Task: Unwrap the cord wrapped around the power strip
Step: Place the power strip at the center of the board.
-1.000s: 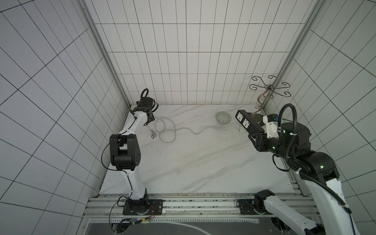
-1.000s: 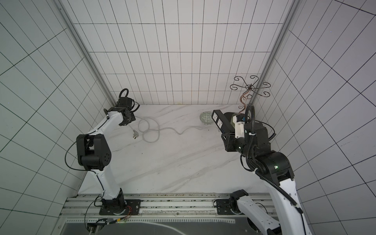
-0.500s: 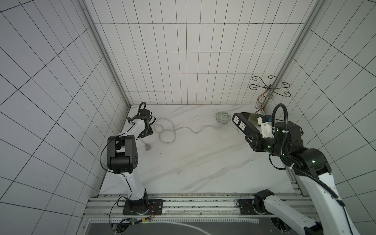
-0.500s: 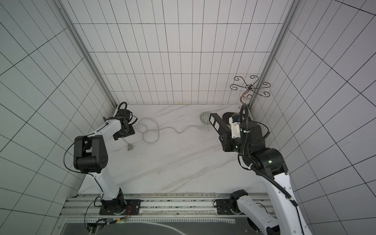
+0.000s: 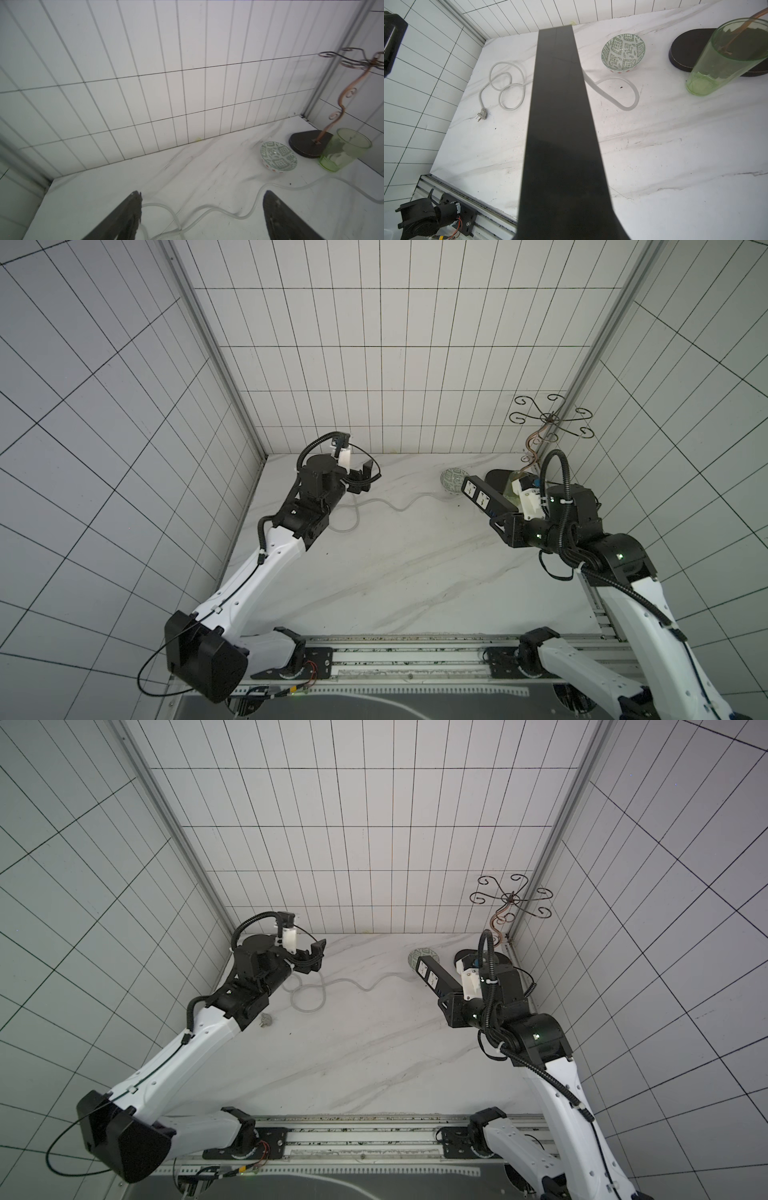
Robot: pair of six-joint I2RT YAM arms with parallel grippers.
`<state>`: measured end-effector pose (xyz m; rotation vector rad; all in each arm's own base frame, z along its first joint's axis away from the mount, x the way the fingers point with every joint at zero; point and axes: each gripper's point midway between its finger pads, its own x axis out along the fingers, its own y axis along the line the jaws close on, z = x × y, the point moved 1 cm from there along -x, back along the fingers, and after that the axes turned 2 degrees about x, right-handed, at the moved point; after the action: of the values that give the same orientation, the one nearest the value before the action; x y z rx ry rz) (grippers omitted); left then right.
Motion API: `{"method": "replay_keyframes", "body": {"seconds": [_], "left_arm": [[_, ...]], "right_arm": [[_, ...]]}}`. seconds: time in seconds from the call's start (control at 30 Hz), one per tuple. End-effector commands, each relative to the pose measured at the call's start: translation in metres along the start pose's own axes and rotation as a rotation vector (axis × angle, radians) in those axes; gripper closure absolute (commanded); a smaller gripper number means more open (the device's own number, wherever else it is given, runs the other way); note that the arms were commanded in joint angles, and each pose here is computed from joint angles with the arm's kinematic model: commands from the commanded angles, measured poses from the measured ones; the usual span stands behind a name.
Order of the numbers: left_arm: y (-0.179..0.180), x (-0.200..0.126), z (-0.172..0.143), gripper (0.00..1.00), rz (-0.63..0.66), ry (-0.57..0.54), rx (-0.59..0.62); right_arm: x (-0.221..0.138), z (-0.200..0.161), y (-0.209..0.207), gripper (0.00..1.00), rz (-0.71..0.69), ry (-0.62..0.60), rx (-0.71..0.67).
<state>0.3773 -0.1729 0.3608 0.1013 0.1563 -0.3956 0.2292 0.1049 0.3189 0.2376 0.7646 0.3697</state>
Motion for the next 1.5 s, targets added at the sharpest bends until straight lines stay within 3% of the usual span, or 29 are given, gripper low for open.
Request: {"method": "replay_keyframes", "body": {"seconds": [0.0, 0.23, 0.33, 0.47, 0.67, 0.83, 1.0, 1.23, 1.4, 1.47], "left_arm": [[-0.056, -0.018, 0.024, 0.12, -0.229, -0.210, 0.295], [-0.151, -0.075, 0.005, 0.12, -0.672, -0.359, 0.641], [-0.179, -0.101, 0.000, 0.12, -0.817, -0.432, 0.719], [-0.204, -0.121, -0.016, 0.09, -0.944, -0.442, 0.787], [-0.217, -0.114, -0.020, 0.05, -0.893, -0.433, 0.850], [-0.221, -0.091, -0.017, 0.03, -0.794, -0.412, 0.884], [-0.219, -0.067, -0.031, 0.07, -0.733, -0.341, 0.964], [-0.222, -0.053, -0.041, 0.28, -0.738, -0.309, 1.058], [-0.229, -0.055, -0.039, 0.54, -0.781, -0.335, 1.083], [-0.229, -0.058, -0.042, 0.70, -0.798, -0.330, 1.097]], "right_arm": [[0.003, -0.002, 0.012, 1.00, 0.085, 0.006, -0.052], [-0.002, -0.015, 0.035, 1.00, 0.234, 0.079, -0.139], [-0.001, -0.026, 0.044, 1.00, 0.300, 0.131, -0.158], [-0.001, -0.031, 0.058, 1.00, 0.396, 0.161, -0.153], [0.006, -0.044, 0.067, 1.00, 0.444, 0.234, -0.152], [0.008, -0.054, 0.085, 1.00, 0.514, 0.289, -0.164], [0.006, -0.056, 0.093, 1.00, 0.552, 0.311, -0.175], [0.006, -0.061, 0.098, 1.00, 0.572, 0.337, -0.181], [0.003, -0.057, 0.099, 1.00, 0.570, 0.335, -0.190], [0.002, -0.056, 0.100, 1.00, 0.567, 0.330, -0.195]]}}
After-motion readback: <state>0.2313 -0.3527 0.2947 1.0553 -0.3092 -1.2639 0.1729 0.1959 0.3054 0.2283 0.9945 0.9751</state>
